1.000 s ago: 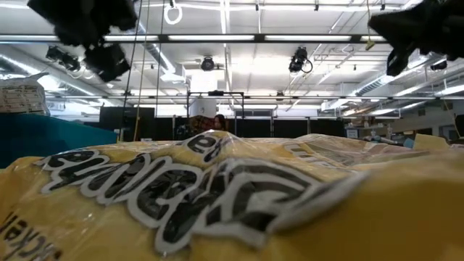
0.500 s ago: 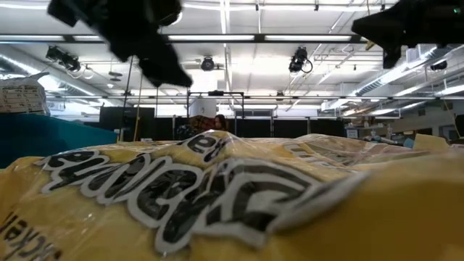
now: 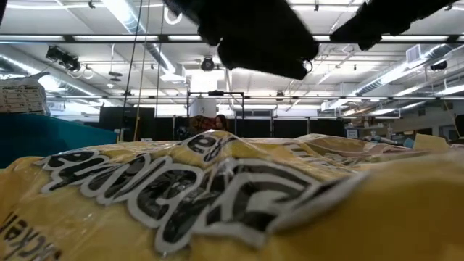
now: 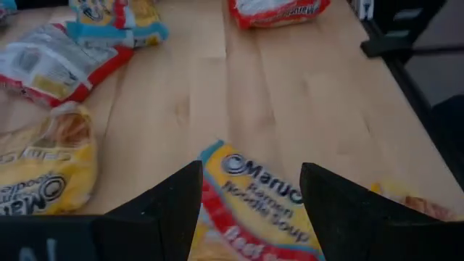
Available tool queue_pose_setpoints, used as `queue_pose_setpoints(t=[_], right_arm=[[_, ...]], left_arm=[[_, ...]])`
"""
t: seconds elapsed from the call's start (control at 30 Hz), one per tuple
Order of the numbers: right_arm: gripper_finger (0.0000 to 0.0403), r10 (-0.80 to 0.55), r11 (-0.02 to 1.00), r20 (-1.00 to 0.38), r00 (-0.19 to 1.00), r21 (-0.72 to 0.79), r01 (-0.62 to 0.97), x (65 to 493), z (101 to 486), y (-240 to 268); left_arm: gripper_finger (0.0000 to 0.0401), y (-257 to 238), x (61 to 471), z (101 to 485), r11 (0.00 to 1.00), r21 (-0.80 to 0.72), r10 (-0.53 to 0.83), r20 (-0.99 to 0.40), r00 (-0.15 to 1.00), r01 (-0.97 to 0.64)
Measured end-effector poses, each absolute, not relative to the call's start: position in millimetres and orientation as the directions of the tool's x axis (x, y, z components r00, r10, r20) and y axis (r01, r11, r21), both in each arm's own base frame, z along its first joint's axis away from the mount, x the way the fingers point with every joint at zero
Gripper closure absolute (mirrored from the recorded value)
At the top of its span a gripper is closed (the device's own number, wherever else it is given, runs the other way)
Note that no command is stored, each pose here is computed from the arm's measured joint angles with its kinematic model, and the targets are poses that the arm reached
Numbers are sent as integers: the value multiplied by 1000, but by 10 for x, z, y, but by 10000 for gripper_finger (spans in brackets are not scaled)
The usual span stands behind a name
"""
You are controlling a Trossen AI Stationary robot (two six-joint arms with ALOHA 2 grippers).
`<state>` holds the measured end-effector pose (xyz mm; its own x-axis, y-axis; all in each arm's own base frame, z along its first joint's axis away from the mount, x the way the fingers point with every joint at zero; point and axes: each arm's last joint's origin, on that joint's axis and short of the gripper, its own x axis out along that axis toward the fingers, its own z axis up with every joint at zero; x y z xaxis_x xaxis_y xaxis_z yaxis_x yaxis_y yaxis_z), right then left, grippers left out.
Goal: Sort Maruchan noodles
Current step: Put the bottom blue noodle pack into the blue bin
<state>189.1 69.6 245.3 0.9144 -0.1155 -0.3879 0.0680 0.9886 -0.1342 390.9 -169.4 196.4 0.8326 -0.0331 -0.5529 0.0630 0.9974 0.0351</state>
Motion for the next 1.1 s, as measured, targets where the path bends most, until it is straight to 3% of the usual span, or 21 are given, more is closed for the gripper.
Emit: queue_pose_setpoints(t=[0.2, 0.47, 0.87, 1.1], right_arm=[[353, -254, 943, -522, 815, -322, 88, 1840, 2535, 821], [353, -337, 912, -595, 730, -399, 95, 1702, 2501, 789], [353, -360, 910, -657, 663, -404, 94, 1593, 2437, 763], [353, -349, 913, -658, 667, -398, 85, 1579, 2446, 772]], left_arm=[[167, -1994, 4260, 1896, 995, 51, 95, -632, 769, -82], [167, -2331, 4521, 1912, 980, 84, 192, -637, 747, -181], [168, -2351, 4403, 1554, 944, 169, 302, -788, 536, -282], [168, -2162, 4170, 1580, 886, 384, 456, -824, 337, -259]])
